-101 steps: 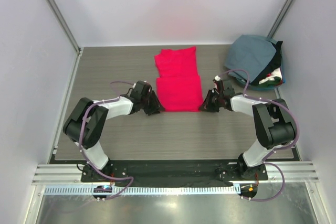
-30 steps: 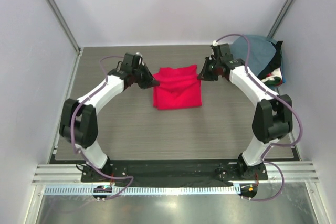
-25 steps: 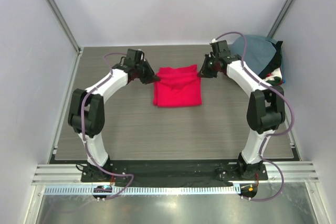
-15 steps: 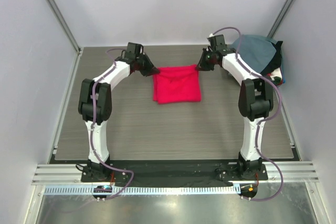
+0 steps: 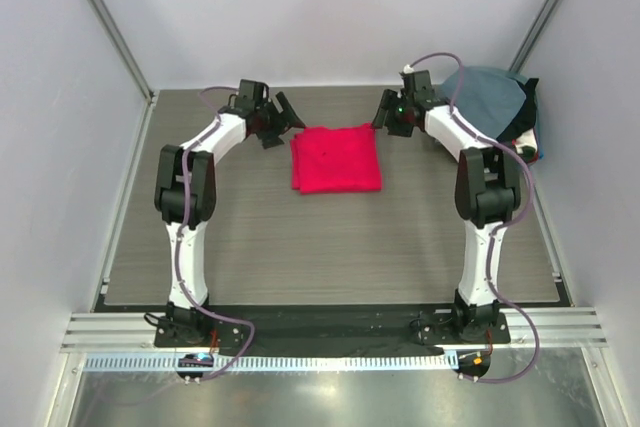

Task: Fold and stack the t-shirts
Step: Fold the tshirt, then neatly place the folded tshirt to the corner

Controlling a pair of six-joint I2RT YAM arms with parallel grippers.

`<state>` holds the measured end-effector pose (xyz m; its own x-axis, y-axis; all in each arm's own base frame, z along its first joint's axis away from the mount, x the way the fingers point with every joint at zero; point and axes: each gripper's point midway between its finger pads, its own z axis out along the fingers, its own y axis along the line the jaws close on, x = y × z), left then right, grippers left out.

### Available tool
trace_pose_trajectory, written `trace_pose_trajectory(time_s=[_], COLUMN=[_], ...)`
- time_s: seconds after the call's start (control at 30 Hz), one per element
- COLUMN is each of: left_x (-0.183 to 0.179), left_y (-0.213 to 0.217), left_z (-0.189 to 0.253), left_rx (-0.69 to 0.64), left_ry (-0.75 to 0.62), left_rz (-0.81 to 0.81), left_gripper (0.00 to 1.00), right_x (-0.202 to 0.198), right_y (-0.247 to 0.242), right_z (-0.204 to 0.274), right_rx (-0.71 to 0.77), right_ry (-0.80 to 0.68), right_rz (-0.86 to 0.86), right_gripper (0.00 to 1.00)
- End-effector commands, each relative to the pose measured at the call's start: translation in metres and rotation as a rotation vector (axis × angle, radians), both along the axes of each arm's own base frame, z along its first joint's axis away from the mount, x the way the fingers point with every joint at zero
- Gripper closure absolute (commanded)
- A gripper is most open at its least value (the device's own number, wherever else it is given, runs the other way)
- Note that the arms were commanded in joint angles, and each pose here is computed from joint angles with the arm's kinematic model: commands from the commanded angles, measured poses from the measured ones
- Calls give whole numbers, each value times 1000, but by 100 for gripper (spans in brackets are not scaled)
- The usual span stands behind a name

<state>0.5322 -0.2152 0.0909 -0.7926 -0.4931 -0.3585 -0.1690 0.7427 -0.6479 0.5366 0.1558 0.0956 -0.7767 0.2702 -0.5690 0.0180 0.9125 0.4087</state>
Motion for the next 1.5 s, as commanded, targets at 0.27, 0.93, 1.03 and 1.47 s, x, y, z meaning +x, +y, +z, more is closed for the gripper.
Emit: trace_pose_trajectory(time_s=[0.27, 0.93, 1.03, 1.47], left_x=[-40, -37, -36, -37], left_y=[3, -12, -19, 29], left_z=[9, -47, -53, -61], left_rx=[158, 199, 191, 332], left_ry=[-108, 63, 73, 97], left_rz=[-52, -68, -79, -66], left_gripper=[26, 54, 56, 100], right_x=[-80, -140, -138, -144], right_y=[1, -3, -3, -5], right_z=[23, 36, 36, 17], right_rx=[100, 174, 177, 185], right_ry=[-151, -307, -321, -319], right_rz=[68, 59, 57, 38], right_gripper=[41, 44, 44, 44])
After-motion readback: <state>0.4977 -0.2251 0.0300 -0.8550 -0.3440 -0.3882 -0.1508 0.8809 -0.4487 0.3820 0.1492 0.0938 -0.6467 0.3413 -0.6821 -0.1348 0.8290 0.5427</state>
